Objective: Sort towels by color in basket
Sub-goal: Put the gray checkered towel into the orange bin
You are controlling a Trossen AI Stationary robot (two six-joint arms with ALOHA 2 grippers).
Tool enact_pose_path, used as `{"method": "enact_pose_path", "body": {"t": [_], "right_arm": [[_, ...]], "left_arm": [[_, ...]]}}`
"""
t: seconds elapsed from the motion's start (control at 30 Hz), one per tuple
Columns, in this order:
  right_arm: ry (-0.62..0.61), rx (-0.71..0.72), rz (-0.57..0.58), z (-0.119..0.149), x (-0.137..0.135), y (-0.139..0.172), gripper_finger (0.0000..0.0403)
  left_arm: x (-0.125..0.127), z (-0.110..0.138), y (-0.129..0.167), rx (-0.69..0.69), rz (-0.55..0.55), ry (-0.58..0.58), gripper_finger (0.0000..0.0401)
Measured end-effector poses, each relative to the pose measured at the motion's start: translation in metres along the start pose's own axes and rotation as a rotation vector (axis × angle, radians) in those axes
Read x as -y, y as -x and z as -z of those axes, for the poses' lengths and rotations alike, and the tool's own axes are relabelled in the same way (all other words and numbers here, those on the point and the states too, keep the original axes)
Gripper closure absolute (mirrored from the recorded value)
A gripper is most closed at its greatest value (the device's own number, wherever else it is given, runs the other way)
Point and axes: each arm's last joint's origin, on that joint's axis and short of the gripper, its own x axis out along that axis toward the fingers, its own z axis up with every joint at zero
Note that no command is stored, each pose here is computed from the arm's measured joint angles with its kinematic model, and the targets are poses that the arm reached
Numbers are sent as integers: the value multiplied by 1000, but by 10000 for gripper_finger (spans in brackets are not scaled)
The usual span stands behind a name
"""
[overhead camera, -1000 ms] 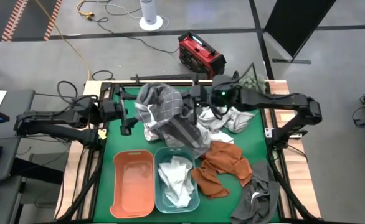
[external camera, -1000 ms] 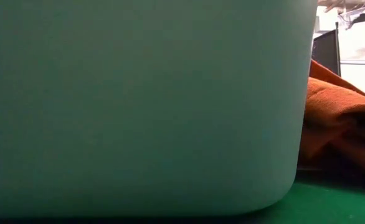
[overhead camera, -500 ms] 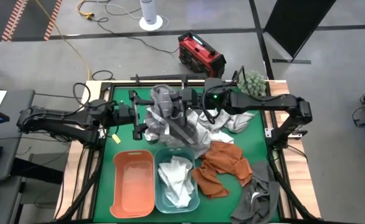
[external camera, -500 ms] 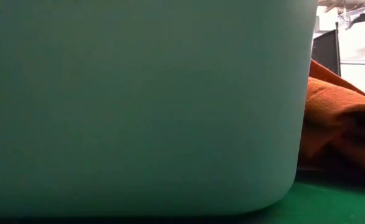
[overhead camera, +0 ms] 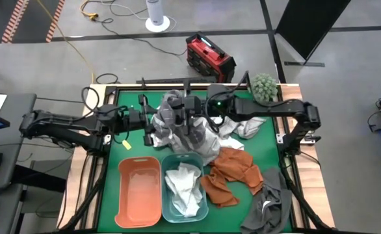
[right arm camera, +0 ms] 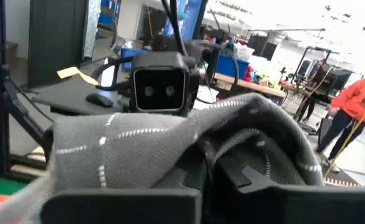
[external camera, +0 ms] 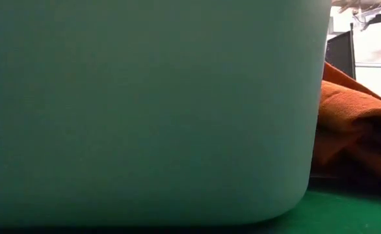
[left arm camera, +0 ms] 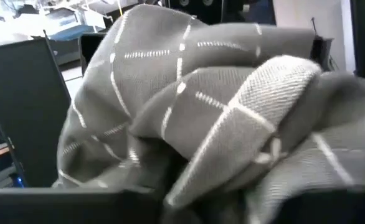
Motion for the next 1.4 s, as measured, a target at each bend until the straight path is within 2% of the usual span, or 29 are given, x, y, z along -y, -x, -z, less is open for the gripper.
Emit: {"method": "enact_pose_path", "body": {"t": [0.07,0.13,0.33,0.47,0.57,0.7,0.87,1.07,1.2,1.4], "right_arm": [[2,-1,-5,0,-2,0,351],[7,-7,-13,-1,-4,1,330],[4,-47,-40,-12,-7,15,227],[-10,-106,-62,-21,-8,31,161],[-46,-160,-73,-27,-6,46,136],[-94,-225,-80,-37,-3,70,130],[-178,-335,-31,-39,-2,90,130],[-207,-454,85,-36,1,104,130],[-192,-504,144,-32,2,106,130],[-190,-523,206,-26,13,105,130]], "left_arm": [[0,0,0,-5,2,-9,356],[-1,-1,1,1,2,-13,382],[-6,-12,14,34,4,-19,385],[-12,-24,31,61,12,22,385],[-17,-32,47,79,22,111,386],[-24,-46,73,108,90,215,386],[-32,-68,103,36,269,308,386],[-32,-93,128,-27,693,352,374],[-30,-101,135,-9,940,389,369],[-29,-104,130,-10,975,421,376]]}}
